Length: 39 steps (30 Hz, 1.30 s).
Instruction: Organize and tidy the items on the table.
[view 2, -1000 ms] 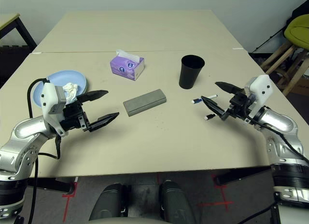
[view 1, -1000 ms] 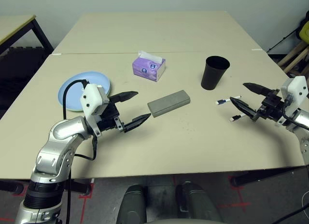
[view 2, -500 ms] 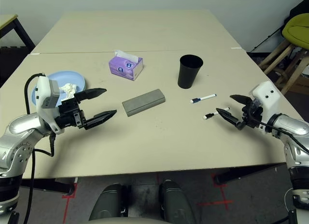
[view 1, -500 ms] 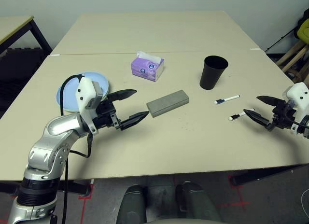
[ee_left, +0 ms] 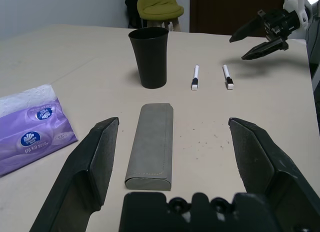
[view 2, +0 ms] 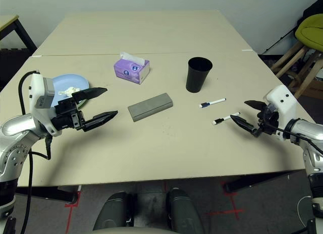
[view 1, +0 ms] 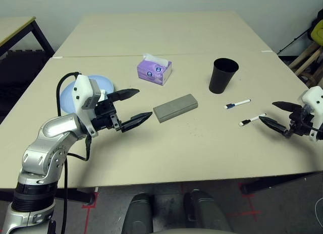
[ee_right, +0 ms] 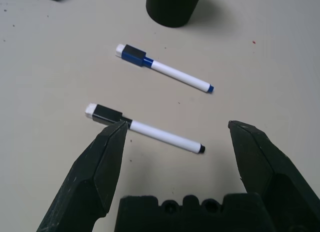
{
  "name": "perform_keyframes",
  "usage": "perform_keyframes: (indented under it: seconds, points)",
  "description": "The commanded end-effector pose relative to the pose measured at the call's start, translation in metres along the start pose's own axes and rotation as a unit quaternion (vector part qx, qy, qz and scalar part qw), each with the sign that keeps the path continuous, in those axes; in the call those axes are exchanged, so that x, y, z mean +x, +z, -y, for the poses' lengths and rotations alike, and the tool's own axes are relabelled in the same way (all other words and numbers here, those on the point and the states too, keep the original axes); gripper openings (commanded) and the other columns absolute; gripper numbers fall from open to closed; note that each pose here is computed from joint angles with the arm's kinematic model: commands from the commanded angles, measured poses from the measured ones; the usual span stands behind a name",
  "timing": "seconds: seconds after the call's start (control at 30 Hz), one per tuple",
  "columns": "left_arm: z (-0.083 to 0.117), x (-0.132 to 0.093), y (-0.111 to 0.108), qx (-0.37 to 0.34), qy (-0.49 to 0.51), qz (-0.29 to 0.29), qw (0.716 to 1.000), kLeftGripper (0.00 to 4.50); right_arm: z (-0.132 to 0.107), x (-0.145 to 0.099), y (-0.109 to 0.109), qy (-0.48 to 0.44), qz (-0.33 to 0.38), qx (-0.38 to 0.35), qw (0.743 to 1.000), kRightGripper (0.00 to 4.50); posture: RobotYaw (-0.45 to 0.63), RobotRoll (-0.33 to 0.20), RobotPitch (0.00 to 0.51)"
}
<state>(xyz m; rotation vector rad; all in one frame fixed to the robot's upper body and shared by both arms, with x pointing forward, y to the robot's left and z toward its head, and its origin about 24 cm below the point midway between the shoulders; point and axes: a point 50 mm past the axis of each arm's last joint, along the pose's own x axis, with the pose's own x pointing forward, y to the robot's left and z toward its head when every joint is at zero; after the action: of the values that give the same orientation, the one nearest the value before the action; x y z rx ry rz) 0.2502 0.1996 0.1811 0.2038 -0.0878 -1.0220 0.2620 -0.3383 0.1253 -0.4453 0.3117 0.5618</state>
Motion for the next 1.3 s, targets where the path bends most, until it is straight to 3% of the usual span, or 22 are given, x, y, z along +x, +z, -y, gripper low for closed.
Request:
perform_keyframes:
  seconds: [0.03, 0.2, 0.47, 0.73, 0.87, 1.07, 1.3]
  points:
    - [-0.003, -0.001, 0.002, -0.001, 0.007, 0.004, 1.000, 4.47, 0.005, -0.006, 0.001, 0.005, -0.031, -0.002, 1.000, 4.50, 0.04, 0.000, 0.065]
    - [-0.004, -0.001, 0.002, -0.003, 0.009, 0.006, 1.000, 4.47, 0.008, -0.009, 0.006, 0.020, -0.078, -0.003, 0.997, 4.50, 0.04, 0.000, 0.069]
    - [-0.005, 0.000, 0.003, -0.005, 0.015, 0.011, 1.000, 4.47, 0.006, -0.002, 0.025, 0.048, -0.092, -0.023, 0.994, 4.50, 0.04, 0.000, 0.071]
    - [-0.004, 0.003, 0.002, -0.005, 0.013, 0.014, 1.000, 4.47, 0.004, 0.021, 0.068, 0.113, -0.120, -0.121, 0.979, 4.50, 0.04, 0.000, 0.075]
    - [-0.004, 0.004, 0.002, -0.006, 0.008, 0.016, 1.000, 4.47, 0.007, 0.035, 0.102, 0.156, -0.118, -0.196, 0.961, 4.50, 0.05, 0.000, 0.082]
    - [-0.001, 0.006, 0.000, -0.011, -0.004, 0.016, 1.000, 4.47, 0.005, 0.058, 0.130, 0.219, -0.134, -0.280, 0.925, 4.50, 0.05, 0.000, 0.086]
    - [0.002, 0.006, -0.002, -0.012, -0.010, 0.013, 1.000, 4.47, 0.000, 0.081, 0.128, 0.298, -0.198, -0.345, 0.868, 4.50, 0.07, 0.000, 0.087]
